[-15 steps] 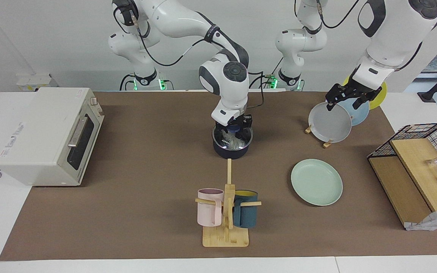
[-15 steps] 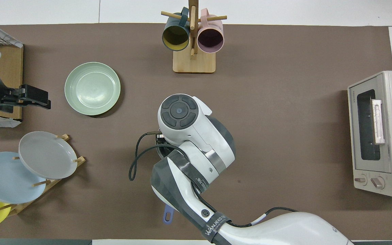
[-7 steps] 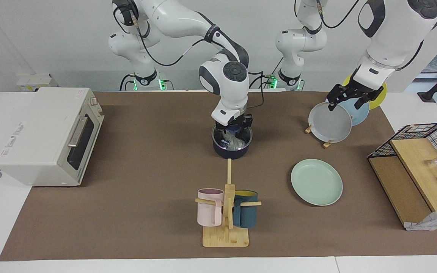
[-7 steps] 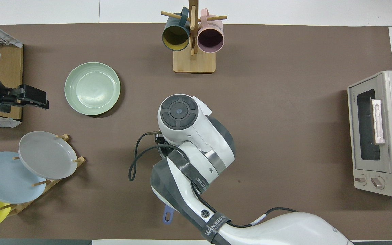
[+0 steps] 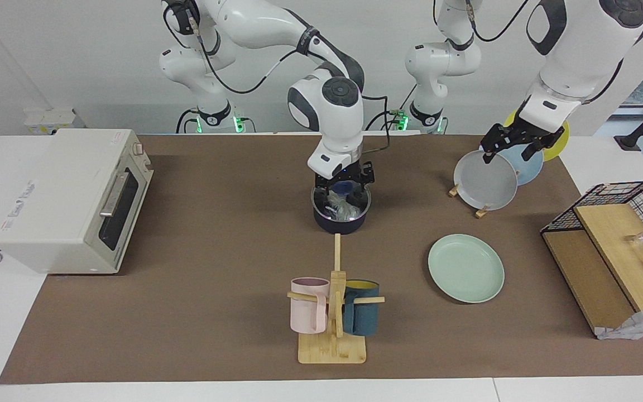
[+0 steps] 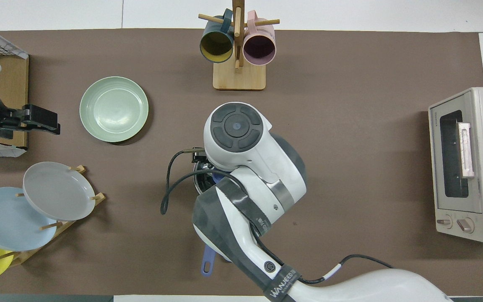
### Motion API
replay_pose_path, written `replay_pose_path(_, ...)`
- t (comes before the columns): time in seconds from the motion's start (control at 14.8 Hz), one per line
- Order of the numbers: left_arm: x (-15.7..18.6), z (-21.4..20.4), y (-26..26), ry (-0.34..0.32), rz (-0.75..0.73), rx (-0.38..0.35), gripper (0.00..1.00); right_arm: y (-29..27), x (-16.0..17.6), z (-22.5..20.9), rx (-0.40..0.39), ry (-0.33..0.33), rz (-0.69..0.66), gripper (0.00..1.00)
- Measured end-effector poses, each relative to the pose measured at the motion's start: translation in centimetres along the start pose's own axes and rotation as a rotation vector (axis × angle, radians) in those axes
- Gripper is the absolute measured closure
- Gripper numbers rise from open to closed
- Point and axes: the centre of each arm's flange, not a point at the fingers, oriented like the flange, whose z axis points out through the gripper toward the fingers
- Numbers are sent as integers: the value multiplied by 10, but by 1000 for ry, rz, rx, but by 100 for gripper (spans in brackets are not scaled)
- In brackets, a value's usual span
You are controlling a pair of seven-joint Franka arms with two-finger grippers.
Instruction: Transfer vermicelli from plate to pot
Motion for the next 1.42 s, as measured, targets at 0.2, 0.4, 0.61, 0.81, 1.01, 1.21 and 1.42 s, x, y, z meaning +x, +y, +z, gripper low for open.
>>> replay_pose_path(0.2, 0, 0, -1, 0, -1, 0, 0, 43, 17, -57, -2, 24, 38, 0)
replay_pose_path(0.4, 0, 0, -4, 0, -7, 1, 0, 96, 29, -105, -30, 8, 3, 0)
replay_pose_path(0.61, 1, 0, -5, 0, -9, 1, 0, 175, 36, -154, -58, -16, -31, 0)
replay_pose_path(0.81, 1, 0, -5, 0, -9, 1, 0, 247, 36, -190, -76, -33, -61, 0)
replay_pose_path(1.01, 1, 0, -5, 0, -9, 1, 0, 302, 32, -209, -93, -60, -68, 0)
replay_pose_path(1.21, 1, 0, -5, 0, -9, 1, 0, 328, 34, -209, -100, -72, -95, 0)
replay_pose_path(1.42, 1, 0, -5, 0, -9, 1, 0, 346, 39, -203, -161, -63, -179, 0)
